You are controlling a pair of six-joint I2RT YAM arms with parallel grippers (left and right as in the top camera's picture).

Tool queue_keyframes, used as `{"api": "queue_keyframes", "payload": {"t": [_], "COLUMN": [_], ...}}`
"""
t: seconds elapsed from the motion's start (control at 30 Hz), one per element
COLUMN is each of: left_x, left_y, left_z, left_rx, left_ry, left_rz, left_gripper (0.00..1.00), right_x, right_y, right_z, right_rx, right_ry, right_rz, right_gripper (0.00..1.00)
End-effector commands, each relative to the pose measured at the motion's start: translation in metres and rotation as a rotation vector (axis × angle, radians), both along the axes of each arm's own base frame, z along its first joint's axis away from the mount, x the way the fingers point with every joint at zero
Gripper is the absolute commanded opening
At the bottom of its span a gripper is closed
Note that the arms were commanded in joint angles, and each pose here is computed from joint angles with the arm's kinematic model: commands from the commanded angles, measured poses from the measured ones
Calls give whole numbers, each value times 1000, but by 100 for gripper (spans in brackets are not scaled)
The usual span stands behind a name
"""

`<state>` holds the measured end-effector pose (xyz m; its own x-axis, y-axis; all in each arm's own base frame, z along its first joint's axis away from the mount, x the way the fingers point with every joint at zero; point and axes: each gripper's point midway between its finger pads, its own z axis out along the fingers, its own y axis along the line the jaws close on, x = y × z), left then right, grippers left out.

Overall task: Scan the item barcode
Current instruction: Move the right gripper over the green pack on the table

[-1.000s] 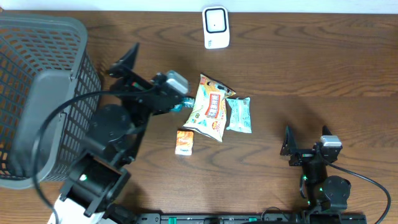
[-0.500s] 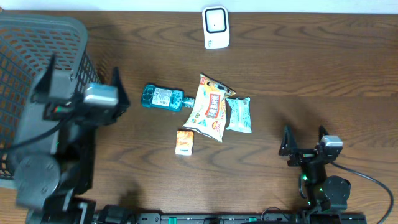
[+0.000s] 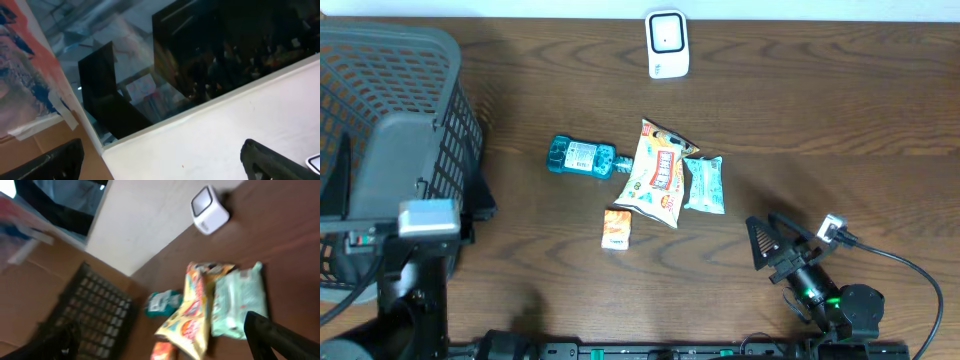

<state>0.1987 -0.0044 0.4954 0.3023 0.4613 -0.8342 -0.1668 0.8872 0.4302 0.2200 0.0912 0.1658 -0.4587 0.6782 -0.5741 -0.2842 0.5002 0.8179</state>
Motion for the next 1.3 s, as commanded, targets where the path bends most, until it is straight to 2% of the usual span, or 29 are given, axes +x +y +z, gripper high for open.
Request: {"api": "queue_keyframes", "payload": {"t": [0.0, 0.33, 0.4, 0.5, 0.73, 0.93, 1.03, 1.17, 1.27], "left_x": [-22, -83, -91, -97, -101, -110, -117, -121, -121], "left_y": [2, 11, 12, 13, 14, 14, 15, 16, 16], "left_z": [14, 33, 34, 36, 40, 53, 60, 63, 64], "left_rx": [-19, -41, -44, -46, -71, -131, -144, -264, -290], "left_ry": [-63, -215, -232, -247, -270, -334, -368, -381, -385], "left_rz": [-16, -17, -17, -17, -30, -65, -71, -144, -163], "left_gripper": [100, 100, 100, 100, 100, 100, 100, 100, 100], "right_x": [-3, -15, -21, -44, -65, -59, -40, -11, 9], "right_y": [4, 19, 24, 34, 35, 30, 24, 18, 17], "right_z": [2, 12, 34, 84, 148, 186, 189, 178, 163], "right_rx": [99, 151, 151, 115, 32, -189, -282, -370, -429], "right_ry": [56, 54, -46, -291, -430, -401, -299, -139, -16], "right_rz": [30, 142, 187, 285, 277, 211, 179, 167, 154], "right_gripper": [99, 99, 99, 99, 99, 99, 99, 99, 99]}}
